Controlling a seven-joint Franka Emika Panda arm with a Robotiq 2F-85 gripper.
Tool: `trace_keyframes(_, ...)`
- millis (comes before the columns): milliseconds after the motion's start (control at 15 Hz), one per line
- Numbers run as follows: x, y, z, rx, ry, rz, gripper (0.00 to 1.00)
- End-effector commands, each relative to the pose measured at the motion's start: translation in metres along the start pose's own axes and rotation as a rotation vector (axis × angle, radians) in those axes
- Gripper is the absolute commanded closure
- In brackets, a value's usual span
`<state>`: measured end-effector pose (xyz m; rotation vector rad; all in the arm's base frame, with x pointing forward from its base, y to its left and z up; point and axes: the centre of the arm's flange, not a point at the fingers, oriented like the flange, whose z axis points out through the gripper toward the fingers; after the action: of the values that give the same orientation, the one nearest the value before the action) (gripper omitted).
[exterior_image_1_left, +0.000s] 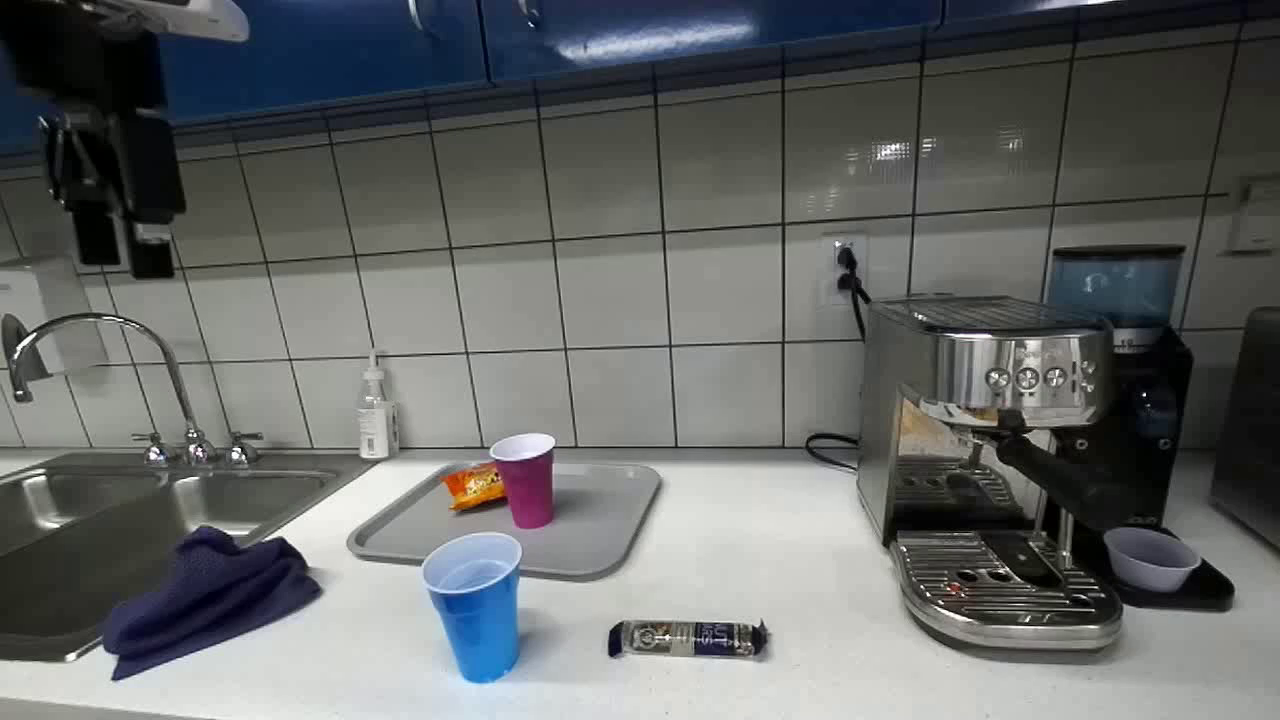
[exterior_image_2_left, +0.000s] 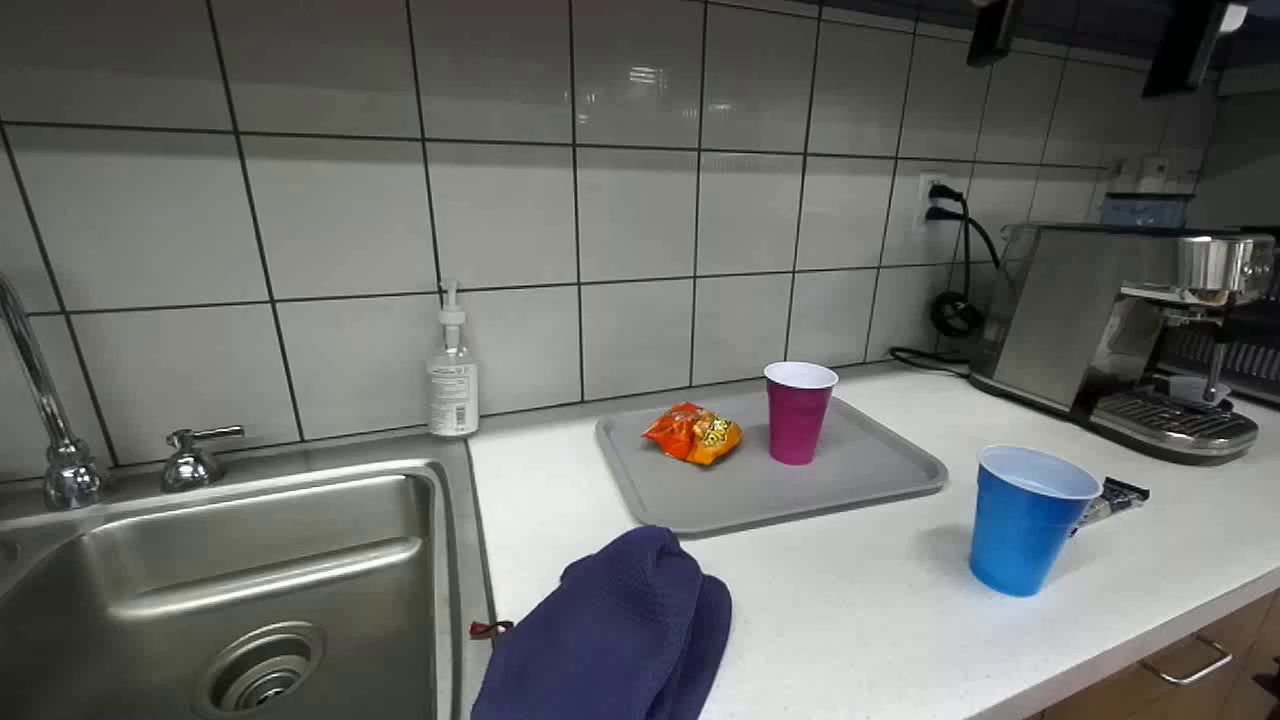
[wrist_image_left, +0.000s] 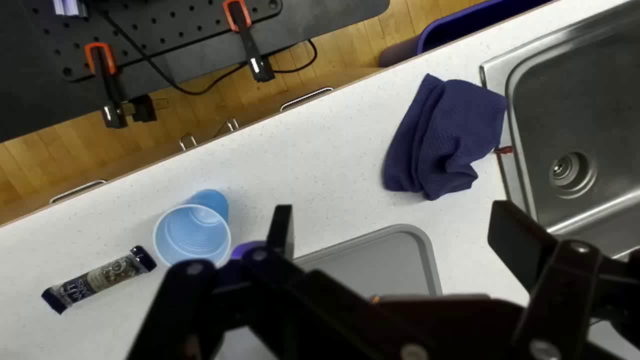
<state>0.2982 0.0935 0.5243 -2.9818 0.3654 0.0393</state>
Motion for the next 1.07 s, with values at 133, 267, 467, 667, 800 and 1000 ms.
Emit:
trace_keyframes(133,0.0,0.0,0.0,0.0,-0.001,0.0,0.0)
trace_keyframes(267,0.0,0.0,0.0,0.0,-0.001,0.0,0.0)
trace_keyframes(467,0.0,0.0,0.0,0.0,-0.001,0.0,0.0)
trace_keyframes(667,0.0,0.0,0.0,0.0,-0.001,0.0,0.0)
trace_keyframes(800,0.0,0.0,0.0,0.0,-0.001,0.0,0.0)
trace_keyframes(1000,0.005,0.0,0.013,-0.022,0.005,-0.008,0.0)
